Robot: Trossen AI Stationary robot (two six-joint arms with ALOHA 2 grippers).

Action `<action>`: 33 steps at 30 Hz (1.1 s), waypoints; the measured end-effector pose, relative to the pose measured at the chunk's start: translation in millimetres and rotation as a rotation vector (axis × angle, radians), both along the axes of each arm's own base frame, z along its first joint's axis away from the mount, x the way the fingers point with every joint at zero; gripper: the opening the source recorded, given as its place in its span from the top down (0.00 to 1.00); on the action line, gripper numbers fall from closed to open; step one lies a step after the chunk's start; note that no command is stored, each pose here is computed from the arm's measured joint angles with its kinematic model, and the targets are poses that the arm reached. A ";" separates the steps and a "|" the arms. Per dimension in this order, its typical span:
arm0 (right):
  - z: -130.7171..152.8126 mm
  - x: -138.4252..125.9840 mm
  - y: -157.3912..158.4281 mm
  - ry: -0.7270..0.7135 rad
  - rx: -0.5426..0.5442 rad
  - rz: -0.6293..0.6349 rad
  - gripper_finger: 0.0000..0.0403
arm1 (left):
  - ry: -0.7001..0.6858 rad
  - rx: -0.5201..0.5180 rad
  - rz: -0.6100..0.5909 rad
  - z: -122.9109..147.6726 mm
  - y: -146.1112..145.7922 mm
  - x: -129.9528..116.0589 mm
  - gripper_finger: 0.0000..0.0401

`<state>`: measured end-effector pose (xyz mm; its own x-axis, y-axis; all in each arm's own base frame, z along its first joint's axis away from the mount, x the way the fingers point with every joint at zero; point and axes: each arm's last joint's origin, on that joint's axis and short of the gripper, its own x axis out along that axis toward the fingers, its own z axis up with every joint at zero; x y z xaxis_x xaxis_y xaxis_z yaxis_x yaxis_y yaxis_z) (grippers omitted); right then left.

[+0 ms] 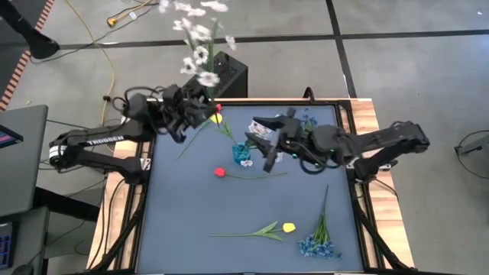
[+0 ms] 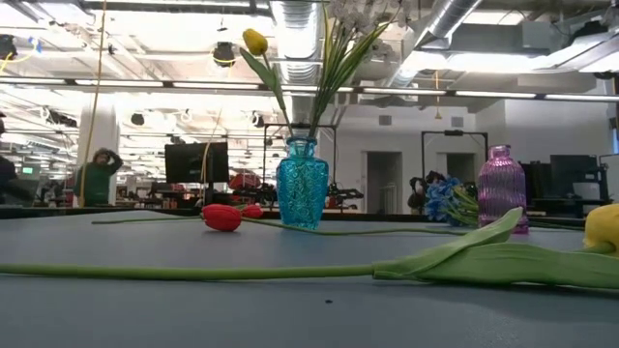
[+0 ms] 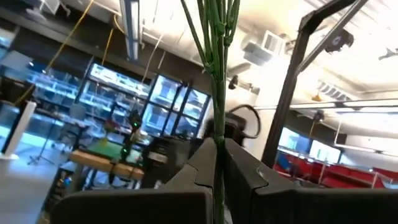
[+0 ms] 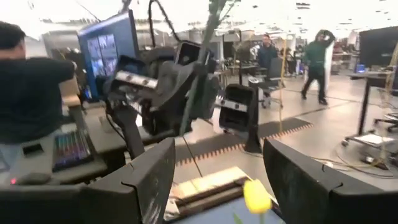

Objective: Sort flowers into vase by color
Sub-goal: Put the white flowers into the blue vase

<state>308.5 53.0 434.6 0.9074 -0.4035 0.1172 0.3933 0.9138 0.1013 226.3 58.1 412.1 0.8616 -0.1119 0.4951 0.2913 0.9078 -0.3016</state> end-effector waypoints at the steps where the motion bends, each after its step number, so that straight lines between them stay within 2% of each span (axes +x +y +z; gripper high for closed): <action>1: -1.5 4.9 -3.1 -0.017 0.008 0.008 0.33 | -0.003 -0.002 0.003 -0.5 -6.0 2.6 1.00; 5: -9.1 21.7 -13.8 -0.045 0.014 0.096 0.33 | -0.010 0.021 0.048 -1.6 -23.7 8.0 1.00; 9: -12.0 27.6 -22.5 -0.062 0.049 0.145 0.33 | -0.002 -0.006 0.114 -3.4 -30.4 11.4 1.00; 14: -14.6 34.2 -27.7 -0.086 0.092 0.309 0.33 | 0.048 -0.019 0.159 -14.4 -37.1 26.4 1.00; 23: -22.5 38.2 -28.6 -0.031 0.104 0.312 0.34 | 0.089 -0.060 0.194 -30.3 -43.7 47.7 1.00; 27: -26.7 37.6 -29.0 0.019 0.119 0.304 0.42 | 0.081 -0.067 0.207 -30.1 -43.7 48.0 1.00; 33: -28.5 37.8 -32.3 0.036 0.125 0.295 0.69 | 0.076 -0.065 0.206 -29.6 -44.5 47.8 1.00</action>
<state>346.3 20.6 406.1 0.9900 -0.1321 0.0490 0.1190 0.9702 0.2110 274.1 13.6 382.5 0.8982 0.1003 0.4279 0.0758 0.9237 -0.3756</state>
